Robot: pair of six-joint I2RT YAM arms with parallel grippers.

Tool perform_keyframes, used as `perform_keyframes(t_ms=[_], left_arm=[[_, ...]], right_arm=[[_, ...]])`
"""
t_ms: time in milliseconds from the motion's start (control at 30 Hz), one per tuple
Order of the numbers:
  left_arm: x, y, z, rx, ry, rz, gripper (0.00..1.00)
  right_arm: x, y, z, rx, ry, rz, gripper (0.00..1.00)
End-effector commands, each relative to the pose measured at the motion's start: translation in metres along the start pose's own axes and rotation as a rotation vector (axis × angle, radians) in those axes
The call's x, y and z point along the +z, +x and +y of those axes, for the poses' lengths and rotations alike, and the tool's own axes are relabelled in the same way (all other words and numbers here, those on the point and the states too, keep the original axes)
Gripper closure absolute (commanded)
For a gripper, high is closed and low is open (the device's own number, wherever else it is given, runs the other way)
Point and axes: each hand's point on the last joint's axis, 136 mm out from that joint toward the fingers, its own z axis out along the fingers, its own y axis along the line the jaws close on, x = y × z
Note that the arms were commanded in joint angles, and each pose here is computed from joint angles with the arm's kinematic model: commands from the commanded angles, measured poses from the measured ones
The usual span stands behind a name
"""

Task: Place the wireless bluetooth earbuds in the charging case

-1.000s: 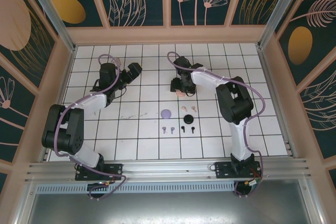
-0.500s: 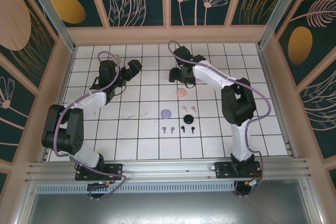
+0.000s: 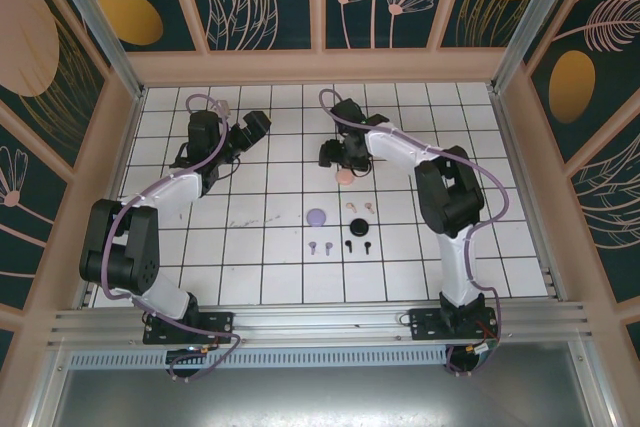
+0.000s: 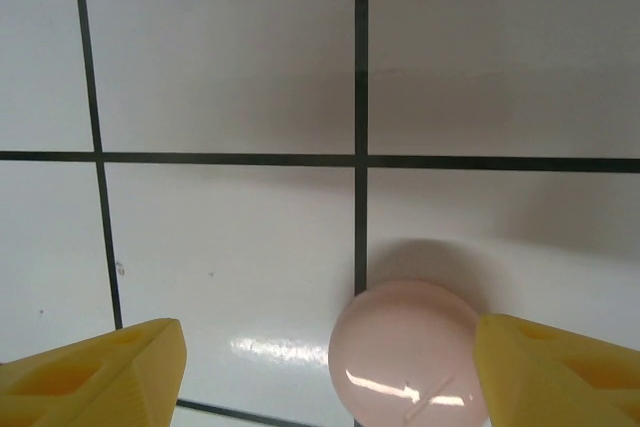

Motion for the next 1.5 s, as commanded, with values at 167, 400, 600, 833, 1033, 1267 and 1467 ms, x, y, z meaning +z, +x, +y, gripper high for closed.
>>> perform_keyframes(t_ms=[167,400,600,833,1033,1267,1467], left_arm=[[-0.002,-0.002,-0.008,0.033,0.014,-0.003,0.01],[-0.006,-0.002,-0.009,0.031,0.019,-0.010,0.01],[-0.010,-0.001,-0.010,0.032,0.020,-0.014,0.01],[-0.013,0.000,-0.009,0.032,0.019,-0.020,0.01],[-0.018,0.000,-0.011,0.036,0.023,-0.028,0.01],[-0.021,-0.001,-0.014,0.037,0.034,-0.033,0.01],[-0.023,-0.001,-0.018,0.040,0.043,-0.034,0.01]], right_arm=[[0.028,0.001,0.004,-0.013,-0.028,0.047,0.24],[0.028,0.002,0.024,-0.059,-0.103,0.058,0.26],[0.020,0.001,0.054,-0.140,-0.155,0.034,0.27],[-0.005,-0.008,0.053,-0.127,-0.071,-0.050,0.26],[-0.020,0.024,0.060,-0.154,-0.052,-0.014,0.27],[-0.026,0.065,0.067,-0.178,-0.062,0.038,0.27],[-0.016,0.087,0.056,-0.162,-0.045,0.078,0.27]])
